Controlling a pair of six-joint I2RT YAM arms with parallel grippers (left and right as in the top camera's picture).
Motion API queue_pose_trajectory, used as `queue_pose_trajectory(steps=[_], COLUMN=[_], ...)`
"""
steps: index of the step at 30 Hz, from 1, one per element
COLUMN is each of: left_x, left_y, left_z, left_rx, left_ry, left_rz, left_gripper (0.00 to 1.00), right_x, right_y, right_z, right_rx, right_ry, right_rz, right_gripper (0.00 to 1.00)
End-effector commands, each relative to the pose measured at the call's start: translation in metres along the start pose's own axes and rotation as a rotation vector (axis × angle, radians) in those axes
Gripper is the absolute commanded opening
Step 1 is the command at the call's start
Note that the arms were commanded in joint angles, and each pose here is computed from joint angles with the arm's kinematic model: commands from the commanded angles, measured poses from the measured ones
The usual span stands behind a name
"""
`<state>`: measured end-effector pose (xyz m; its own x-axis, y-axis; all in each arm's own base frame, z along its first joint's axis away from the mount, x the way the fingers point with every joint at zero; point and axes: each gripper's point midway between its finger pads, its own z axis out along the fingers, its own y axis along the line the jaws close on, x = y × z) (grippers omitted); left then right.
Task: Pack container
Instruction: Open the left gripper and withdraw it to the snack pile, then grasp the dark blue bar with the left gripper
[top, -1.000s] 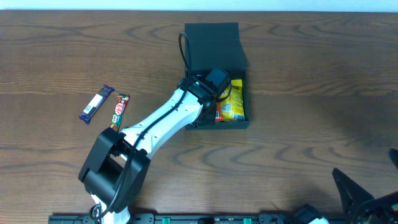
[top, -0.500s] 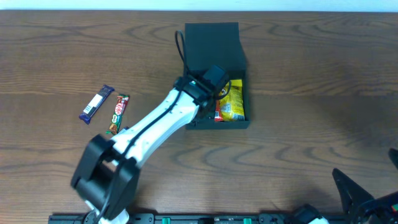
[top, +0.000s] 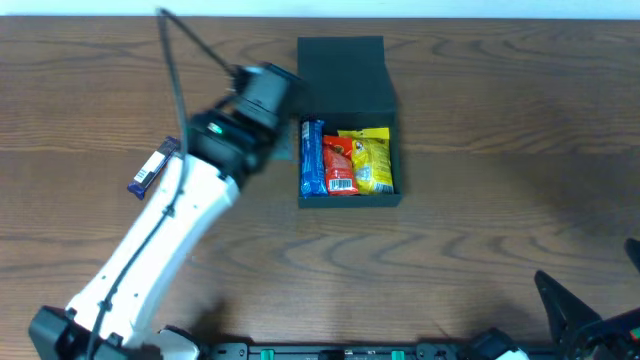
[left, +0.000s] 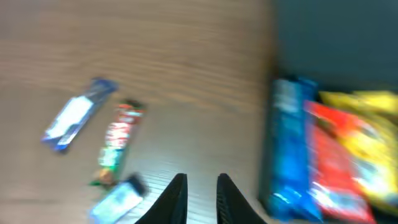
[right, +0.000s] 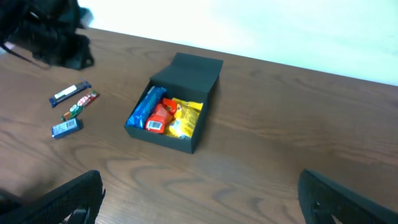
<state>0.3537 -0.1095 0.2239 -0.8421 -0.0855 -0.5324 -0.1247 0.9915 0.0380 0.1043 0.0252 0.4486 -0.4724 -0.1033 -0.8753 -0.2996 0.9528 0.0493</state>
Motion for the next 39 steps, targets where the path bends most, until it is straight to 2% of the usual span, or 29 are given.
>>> queue_pose_trajectory(steps=[1,4,9,15,22,24,32,34,37,39], left_x=[-0.015,-0.023,-0.022,-0.014,0.006,0.012,0.03,0.03,0.028,0.026], left_y=[0.057,0.101,0.16,0.189,0.186,0.185,0.183,0.183,0.183,0.182], left_z=[0.013,0.023,0.037,0.061,0.113,0.13,0.187,0.198,0.212,0.219], left_rx=[-0.124,-0.142,-0.178,-0.206,-0.148,-0.136,-0.108,-0.099,-0.091,-0.089], left_ry=[0.004,0.029,0.073,0.15,0.309,0.346,0.432,0.429,0.417,0.406], left_rz=[-0.054,-0.156,-0.273,-0.076,0.216,0.27,0.355,0.402,0.45,0.475], left_gripper=[0.17,0.23,0.24,0.33,0.39,0.51,0.54,0.58,0.71,0.72], right_x=[0.0,0.0,0.0,0.0,-0.001,-0.001,-0.001,-0.001,-0.001,-0.001], right_y=[-0.002,-0.002,-0.002,-0.002,-0.003,-0.003,-0.003,-0.003,-0.003,-0.003], right_z=[-0.004,-0.004,-0.004,-0.004,-0.004,-0.004,-0.004,-0.004,-0.004,-0.004], right_rx=[0.002,0.002,0.002,0.003,0.01,0.01,0.009,0.01,0.009,0.009], right_ry=[-0.012,-0.012,-0.012,-0.012,-0.013,-0.013,-0.013,-0.013,-0.013,-0.013], right_rz=[-0.019,-0.026,-0.033,-0.05,-0.071,-0.071,-0.07,-0.07,-0.07,-0.069], right_gripper=[0.99,0.99,0.99,0.99,0.99,0.99,0.99,0.99,0.99,0.99])
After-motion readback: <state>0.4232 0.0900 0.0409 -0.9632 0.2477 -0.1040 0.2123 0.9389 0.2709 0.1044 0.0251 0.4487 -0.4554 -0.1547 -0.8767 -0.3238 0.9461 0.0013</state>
